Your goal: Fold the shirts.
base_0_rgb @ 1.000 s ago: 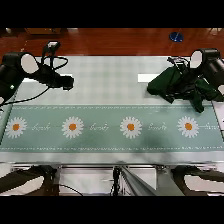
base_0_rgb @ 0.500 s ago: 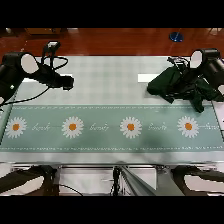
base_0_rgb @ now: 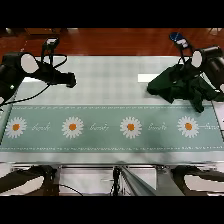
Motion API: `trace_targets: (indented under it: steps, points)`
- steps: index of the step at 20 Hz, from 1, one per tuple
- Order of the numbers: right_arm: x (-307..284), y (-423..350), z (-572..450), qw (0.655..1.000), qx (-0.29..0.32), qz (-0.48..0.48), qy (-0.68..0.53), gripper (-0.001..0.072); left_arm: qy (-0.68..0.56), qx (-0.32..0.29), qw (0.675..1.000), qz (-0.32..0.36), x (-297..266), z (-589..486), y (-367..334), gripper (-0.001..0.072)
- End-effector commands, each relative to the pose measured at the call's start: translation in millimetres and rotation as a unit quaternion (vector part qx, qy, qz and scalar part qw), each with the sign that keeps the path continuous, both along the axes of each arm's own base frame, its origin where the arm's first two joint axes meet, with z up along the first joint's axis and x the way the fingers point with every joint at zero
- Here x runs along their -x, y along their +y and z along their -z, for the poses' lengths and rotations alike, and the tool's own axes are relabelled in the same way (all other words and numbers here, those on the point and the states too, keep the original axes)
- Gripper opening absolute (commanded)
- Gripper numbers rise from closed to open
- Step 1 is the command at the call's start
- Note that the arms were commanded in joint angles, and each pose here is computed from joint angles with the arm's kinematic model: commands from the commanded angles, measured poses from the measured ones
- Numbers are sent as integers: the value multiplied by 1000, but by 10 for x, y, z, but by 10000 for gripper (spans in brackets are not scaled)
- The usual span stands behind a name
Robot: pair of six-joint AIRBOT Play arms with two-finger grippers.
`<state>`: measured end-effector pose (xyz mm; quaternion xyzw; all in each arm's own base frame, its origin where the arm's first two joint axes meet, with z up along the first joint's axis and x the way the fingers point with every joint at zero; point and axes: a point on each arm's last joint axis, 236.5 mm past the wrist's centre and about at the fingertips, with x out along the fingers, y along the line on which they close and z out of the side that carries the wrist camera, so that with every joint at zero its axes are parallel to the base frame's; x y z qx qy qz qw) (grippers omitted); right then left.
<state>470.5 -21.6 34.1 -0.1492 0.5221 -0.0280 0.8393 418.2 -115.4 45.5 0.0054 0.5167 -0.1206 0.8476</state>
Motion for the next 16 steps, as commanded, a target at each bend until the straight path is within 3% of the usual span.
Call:
trace_targets:
  steps: [1, 7, 16]
  points:
    - [-529, -398, -353, 992, 20, 24, -124, 592, -26, 6, 1000, -6, -120, -64, 13, 720]
    - [-490, -896, 394, 975, -139, 157, -69, 596, -25, 6, 1000, -8, -120, -61, 26, 720]
    - [-162, -839, 1479, 965, -161, 194, 73, 573, -25, 6, 1000, -8, -119, -61, 23, 720]
